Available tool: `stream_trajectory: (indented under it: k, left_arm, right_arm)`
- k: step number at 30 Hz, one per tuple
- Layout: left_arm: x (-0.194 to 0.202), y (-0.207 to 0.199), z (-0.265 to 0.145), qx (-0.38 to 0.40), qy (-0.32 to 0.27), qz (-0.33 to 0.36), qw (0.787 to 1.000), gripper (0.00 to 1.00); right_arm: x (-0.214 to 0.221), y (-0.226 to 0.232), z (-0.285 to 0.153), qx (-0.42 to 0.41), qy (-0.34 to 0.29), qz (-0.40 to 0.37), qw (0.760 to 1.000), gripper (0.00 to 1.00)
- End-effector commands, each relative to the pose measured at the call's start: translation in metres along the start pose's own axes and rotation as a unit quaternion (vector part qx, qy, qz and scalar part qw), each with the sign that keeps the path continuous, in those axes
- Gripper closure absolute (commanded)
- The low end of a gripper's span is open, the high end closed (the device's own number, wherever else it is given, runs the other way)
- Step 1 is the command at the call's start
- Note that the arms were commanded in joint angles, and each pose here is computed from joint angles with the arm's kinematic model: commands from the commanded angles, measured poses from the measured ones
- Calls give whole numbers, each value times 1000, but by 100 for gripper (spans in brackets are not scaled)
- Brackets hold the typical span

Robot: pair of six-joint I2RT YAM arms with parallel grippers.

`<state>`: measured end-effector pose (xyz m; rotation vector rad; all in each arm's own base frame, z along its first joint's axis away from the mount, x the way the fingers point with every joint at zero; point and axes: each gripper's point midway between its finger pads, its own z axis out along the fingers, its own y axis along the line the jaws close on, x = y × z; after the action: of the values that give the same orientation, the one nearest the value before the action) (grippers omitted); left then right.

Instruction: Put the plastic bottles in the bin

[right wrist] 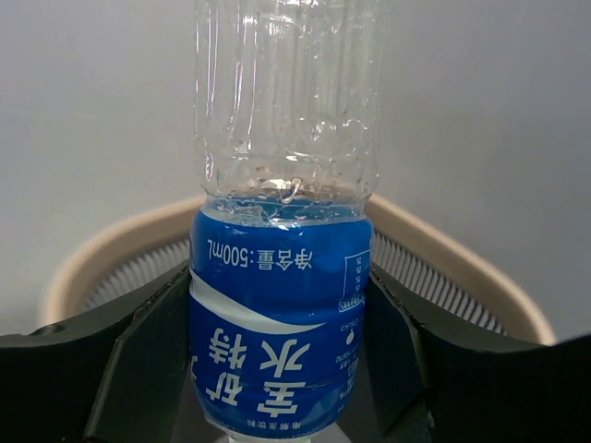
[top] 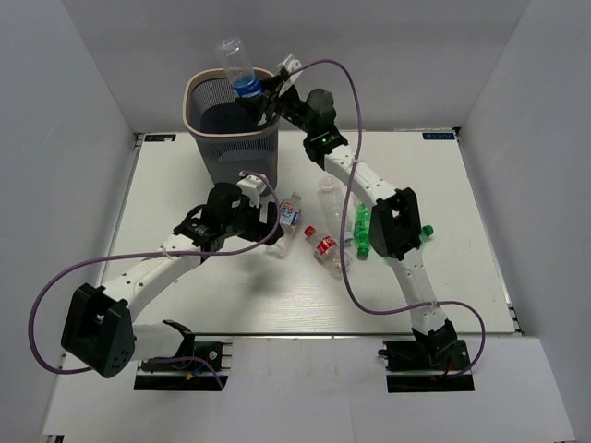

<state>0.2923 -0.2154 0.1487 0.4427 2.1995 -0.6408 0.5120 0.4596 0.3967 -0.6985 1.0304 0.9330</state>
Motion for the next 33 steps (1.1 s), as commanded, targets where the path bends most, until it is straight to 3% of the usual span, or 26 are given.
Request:
stream_trajectory:
  k: [1,3,8,9,10,12,13,14,16,17,18,19,21,24,28,29,32,33]
  left_arm:
    - [-17,-1,-3,-27,-13,15,999,1]
    - [-17,-6,0,-27,-10,21,999,1]
    - [-26,-11,19,-38,-23,34,998,1]
    - [-27,-10,23,-47,-25,37,998,1]
    - [-26,-12,28,-51,-20,40,998,1]
    - [-24,-3,45,-78,-7,47,996,1]
    - [-31,-6,51,-81,-10,56,995,1]
    - [-28,-1,57,-94,-1,56,994,1]
    - [-16,8,72,-117,25,64,991,1]
    - [-15,8,76,-125,27,69,989,1]
    - [-5,17,79,-146,44,71,986,1]
    - [-2,18,82,-154,51,75,984,1]
    - [15,34,88,-188,75,74,976,1]
    - [25,36,94,-202,86,70,973,1]
    - [41,36,105,-196,107,74,972,9]
    - [43,32,106,-186,110,73,974,29]
    - [11,7,101,-157,67,75,983,76]
    - [-6,-1,96,-145,48,77,985,79]
  right_arm:
    - [-24,-17,7,31,-54,-29,998,40]
    - [-27,-22,4,38,-61,-29,997,10]
    - [-47,-18,-10,16,-62,-22,998,10]
    - [-83,-19,-18,17,-81,-20,996,12]
    - [-70,-32,-28,37,-62,-5,997,17]
    - [-87,-47,-47,59,-45,20,997,67]
    - [-74,-67,-71,87,-11,37,995,85]
    - [-93,-66,-83,90,-11,36,995,96]
    - [-117,-71,-121,102,-2,20,995,88]
    - [-94,-76,-140,115,26,26,993,81]
    - [-73,-73,-157,115,51,41,991,65]
    - [-110,-70,-174,120,38,11,992,52]
    - [-79,-81,-212,145,95,33,984,29]
    - [-55,-72,-251,145,190,38,970,10]
    - [1,-47,-297,117,319,115,934,10]
    - [7,-47,-302,114,330,119,929,12]
    - [20,-38,-313,101,351,146,919,67]
    - [22,-38,-315,104,355,150,917,86]
